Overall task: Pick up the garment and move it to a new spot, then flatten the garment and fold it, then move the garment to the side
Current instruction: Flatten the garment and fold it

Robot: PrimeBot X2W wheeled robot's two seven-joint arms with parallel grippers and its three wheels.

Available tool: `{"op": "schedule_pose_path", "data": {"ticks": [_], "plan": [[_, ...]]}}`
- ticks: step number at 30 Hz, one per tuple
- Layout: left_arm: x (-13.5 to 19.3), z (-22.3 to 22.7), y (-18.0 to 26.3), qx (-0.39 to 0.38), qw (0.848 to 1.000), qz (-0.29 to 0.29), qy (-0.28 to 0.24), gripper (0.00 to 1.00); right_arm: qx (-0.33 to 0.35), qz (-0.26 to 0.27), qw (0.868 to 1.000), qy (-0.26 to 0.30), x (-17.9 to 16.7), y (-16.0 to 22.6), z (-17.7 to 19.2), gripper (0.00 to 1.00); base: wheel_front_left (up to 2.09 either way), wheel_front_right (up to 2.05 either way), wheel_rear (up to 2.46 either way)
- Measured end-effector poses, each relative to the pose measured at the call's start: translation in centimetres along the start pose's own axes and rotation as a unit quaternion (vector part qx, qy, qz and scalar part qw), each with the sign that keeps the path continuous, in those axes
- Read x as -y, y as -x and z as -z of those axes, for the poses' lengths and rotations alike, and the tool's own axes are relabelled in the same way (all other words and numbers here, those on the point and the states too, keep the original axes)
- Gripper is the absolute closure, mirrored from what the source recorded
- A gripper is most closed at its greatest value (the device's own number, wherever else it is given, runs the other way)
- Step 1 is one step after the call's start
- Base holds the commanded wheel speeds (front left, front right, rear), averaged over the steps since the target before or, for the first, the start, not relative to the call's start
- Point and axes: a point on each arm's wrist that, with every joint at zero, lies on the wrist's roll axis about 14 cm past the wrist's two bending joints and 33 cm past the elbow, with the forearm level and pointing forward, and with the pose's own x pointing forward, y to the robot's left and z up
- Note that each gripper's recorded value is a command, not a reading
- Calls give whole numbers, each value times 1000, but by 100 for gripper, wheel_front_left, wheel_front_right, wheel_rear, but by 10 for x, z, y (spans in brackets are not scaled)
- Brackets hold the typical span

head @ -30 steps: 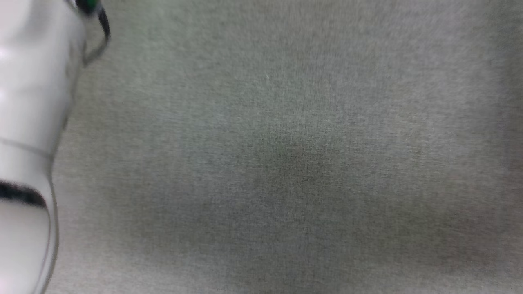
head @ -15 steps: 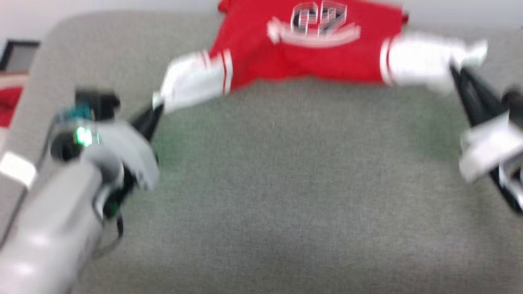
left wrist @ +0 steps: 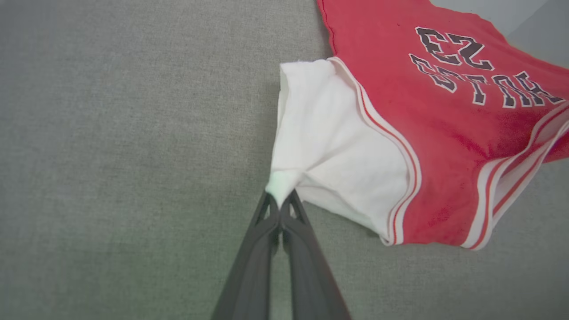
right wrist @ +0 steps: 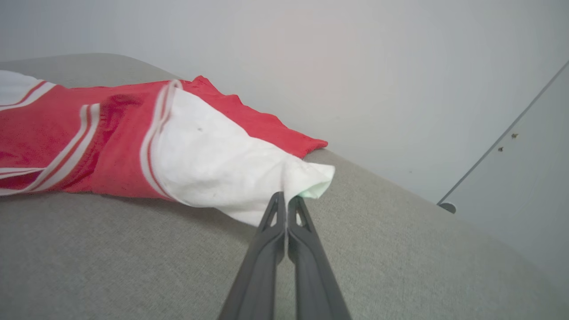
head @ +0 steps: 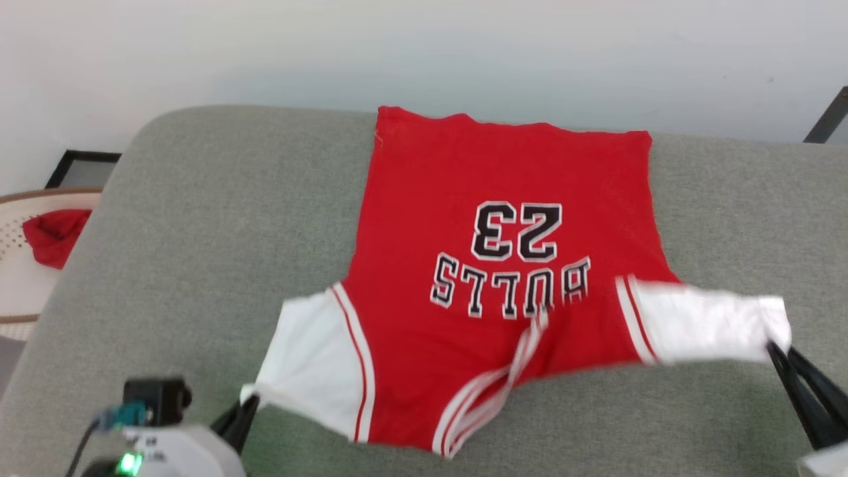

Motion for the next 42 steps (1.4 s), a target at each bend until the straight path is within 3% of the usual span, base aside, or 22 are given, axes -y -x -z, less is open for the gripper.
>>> {"op": "schedule_pose_path", "data": {"ticks": [9, 18, 19, 20, 21, 26, 32, 38, 42], "plan": [[-9, 42, 26, -44, 995, -55, 65, 100, -88, 32, 995, -39, -14, 53, 54, 100, 0, 0, 0], [-1, 51, 26, -59, 993, -57, 85, 100, -130, 54, 987, -73, -17, 65, 81, 97, 0, 0, 0], [-1, 51, 25, -60, 993, -57, 85, 100, -136, 52, 986, -80, -19, 65, 84, 76, 0, 0, 0], [-1, 50, 24, -57, 993, -57, 83, 100, -137, 49, 986, -80, -19, 64, 85, 35, 0, 0, 0], [-1, 48, 23, -54, 994, -56, 81, 100, -136, 50, 986, -82, -17, 62, 84, 0, 0, 0, 0], [1, 45, 18, -47, 995, -52, 77, 100, -130, 47, 984, -111, -15, 54, 78, 0, 0, 0, 0], [6, 43, 13, -39, 995, -45, 74, 100, -80, 47, 988, -121, -3, 32, 44, 0, 0, 0, 0], [12, 38, 9, -31, 996, -37, 73, 100, -31, 28, 991, -128, 4, -19, -3, 0, 0, 0, 0], [18, 33, 6, -24, 997, -26, 67, 100, -33, 13, 991, -128, 10, -62, -22, 0, 0, 0, 0]]}}
